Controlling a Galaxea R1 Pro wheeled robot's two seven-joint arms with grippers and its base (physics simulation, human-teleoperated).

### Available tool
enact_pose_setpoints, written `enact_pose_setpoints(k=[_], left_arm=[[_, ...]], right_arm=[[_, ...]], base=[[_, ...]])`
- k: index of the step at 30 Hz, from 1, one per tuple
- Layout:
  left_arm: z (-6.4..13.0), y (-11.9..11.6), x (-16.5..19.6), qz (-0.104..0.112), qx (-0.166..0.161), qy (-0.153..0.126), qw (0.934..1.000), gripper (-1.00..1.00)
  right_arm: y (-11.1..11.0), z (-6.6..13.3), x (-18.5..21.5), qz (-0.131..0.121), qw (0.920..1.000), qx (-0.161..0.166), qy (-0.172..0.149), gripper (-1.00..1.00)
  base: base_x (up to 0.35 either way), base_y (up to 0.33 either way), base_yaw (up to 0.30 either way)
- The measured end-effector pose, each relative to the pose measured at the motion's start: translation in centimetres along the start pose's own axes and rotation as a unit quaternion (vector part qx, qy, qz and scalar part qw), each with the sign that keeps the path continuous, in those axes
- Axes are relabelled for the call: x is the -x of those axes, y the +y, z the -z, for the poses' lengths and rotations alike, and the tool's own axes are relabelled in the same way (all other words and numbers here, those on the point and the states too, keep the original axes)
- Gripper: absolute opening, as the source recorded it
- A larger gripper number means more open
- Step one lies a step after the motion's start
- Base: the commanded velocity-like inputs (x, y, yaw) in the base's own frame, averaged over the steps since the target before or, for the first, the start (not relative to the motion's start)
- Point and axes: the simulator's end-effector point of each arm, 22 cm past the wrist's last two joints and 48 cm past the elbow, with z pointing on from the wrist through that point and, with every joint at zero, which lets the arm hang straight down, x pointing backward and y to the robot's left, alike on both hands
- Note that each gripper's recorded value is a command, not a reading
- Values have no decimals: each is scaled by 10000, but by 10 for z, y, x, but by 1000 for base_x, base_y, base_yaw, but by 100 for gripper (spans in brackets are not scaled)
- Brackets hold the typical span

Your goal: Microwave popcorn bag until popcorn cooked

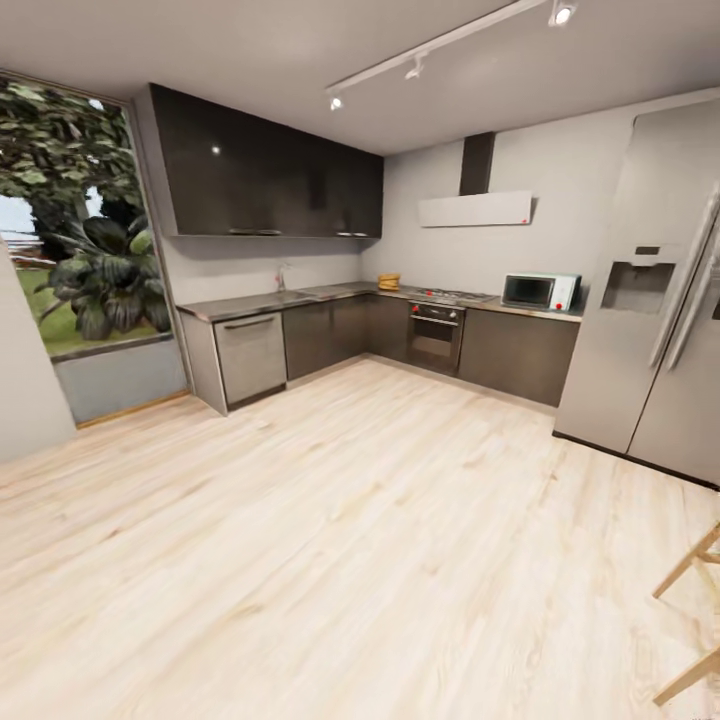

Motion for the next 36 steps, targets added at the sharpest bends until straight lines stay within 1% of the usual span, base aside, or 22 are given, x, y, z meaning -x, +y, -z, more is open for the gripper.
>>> enact_pose_setpoints(k=[5, 7, 24, 36], left_arm=[[0, -1, -2, -8, -6, 25, 10000, 100], [0, -1, -2, -14, -7, 40, 10000, 100], [0, -1, -2, -15, -9, 39, 10000, 100], [0, -1, -1, -15, -10, 17, 10000, 100]], right_arm=[[0, 0, 0, 0, 10000, 0, -2, 100], [0, 0, 0, 3, 10000, 1, -2, 100], [0, 0, 0, 46, 10000, 4, 0, 100], [0, 0, 0, 46, 10000, 2, -2, 100]], base=[[323, 0, -281], [323, 0, -115], [323, 0, -10], [323, 0, -247]])
